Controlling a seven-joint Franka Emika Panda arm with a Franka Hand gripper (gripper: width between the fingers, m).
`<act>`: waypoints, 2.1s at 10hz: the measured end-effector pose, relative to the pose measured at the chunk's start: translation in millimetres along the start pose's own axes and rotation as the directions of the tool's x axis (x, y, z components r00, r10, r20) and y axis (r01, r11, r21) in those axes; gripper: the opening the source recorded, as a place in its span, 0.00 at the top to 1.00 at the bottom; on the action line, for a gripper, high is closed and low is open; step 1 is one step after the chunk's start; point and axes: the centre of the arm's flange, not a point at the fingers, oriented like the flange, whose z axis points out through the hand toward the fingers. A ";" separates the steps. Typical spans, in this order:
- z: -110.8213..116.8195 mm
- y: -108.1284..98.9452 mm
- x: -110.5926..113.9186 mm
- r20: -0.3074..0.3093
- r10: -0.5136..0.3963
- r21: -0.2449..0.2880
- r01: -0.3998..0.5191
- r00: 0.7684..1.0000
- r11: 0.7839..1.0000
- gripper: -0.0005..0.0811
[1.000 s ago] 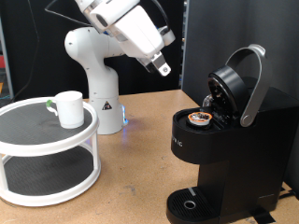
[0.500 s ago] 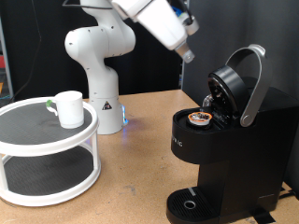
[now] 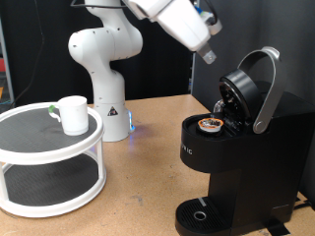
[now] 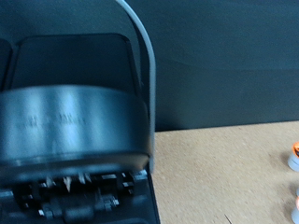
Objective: Make a cup of coffee with the keurig machine
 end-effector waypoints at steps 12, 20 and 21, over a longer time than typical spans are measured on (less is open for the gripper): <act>57.2 -69.7 44.1 0.003 -0.079 0.020 0.079 0.997 0.997 0.01; 64.6 -96.6 56.8 -0.029 -0.100 0.044 0.101 0.995 0.994 0.85; 68.7 -103.1 60.0 -0.031 -0.101 0.039 0.102 0.994 0.994 0.97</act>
